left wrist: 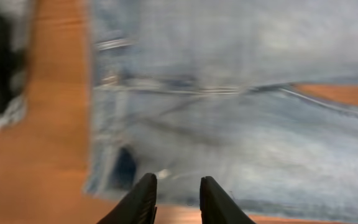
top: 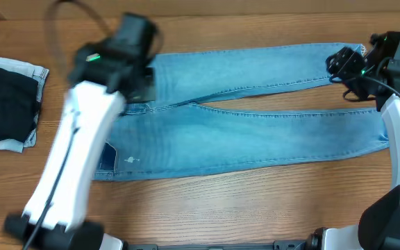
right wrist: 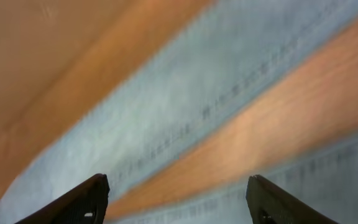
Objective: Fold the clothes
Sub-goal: 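Smooth the lower leg with both grippers, pressing it flat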
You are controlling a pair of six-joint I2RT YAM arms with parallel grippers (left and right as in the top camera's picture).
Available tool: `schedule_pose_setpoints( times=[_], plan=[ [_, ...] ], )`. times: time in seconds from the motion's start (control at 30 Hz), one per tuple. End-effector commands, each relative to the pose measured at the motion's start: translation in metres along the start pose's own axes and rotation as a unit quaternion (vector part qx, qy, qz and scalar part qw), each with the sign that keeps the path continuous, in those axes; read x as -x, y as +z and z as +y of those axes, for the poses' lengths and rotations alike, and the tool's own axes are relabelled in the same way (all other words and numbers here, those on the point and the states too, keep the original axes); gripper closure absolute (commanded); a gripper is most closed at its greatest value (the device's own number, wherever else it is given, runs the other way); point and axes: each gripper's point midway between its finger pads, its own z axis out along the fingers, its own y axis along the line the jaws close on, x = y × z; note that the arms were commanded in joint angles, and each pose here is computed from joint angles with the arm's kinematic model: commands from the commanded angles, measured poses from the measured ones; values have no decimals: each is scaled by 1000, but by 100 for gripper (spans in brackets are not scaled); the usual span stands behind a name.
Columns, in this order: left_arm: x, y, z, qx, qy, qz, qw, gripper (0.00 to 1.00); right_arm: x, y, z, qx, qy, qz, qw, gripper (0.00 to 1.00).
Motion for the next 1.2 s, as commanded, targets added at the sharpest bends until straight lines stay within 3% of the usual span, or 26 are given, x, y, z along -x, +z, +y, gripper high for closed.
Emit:
schedule_pose_setpoints(
  times=[0.0, 0.13, 0.27, 0.37, 0.43, 0.5, 0.57, 0.6, 0.63, 0.67, 0.8, 0.97, 1.17],
  plan=[
    [-8, -57, 69, 41, -99, -63, 992, 69, -21, -14, 9, 21, 12, 39, 999, 25],
    [-38, -73, 92, 32, -129, -53, 990, 59, -63, -18, -2, -11, 13, 118, 993, 24],
    [-65, -30, 66, -16, -90, 21, 996, 59, -97, -22, -18, -75, 1, 171, 982, 28],
    [-92, 30, 35, -74, -62, 84, 992, 62, -118, -20, -35, -127, -6, 194, 973, 45],
    [-111, 64, 15, -118, -61, 112, 985, 64, -135, -15, -46, -141, 5, 216, 966, 78],
    [-128, 84, 1, -152, -60, 132, 978, 65, -152, -12, -57, -152, 16, 237, 959, 81],
    [-142, 97, 1, -152, -61, 149, 975, 67, -172, -9, -68, -161, 24, 262, 951, 81],
    [-148, 101, 1, -150, -57, 156, 975, 67, -180, -8, -72, -165, 27, 271, 948, 76],
    [-154, 104, 2, -149, -46, 161, 974, 67, -188, -7, -77, -169, 29, 279, 945, 53],
    [-158, 107, 3, -147, -38, 165, 975, 67, -194, -6, -81, -172, 31, 286, 942, 39],
    [-168, 119, 6, -137, -34, 169, 975, 60, -213, -1, -86, -162, 42, 305, 937, 31],
    [-180, 137, -6, -148, -12, 160, 976, 61, -226, 5, -74, -115, 62, 323, 937, 27],
    [-180, 142, -42, -140, 99, 102, 980, 58, -227, 5, -73, -113, 61, 325, 937, 25]
  ],
)
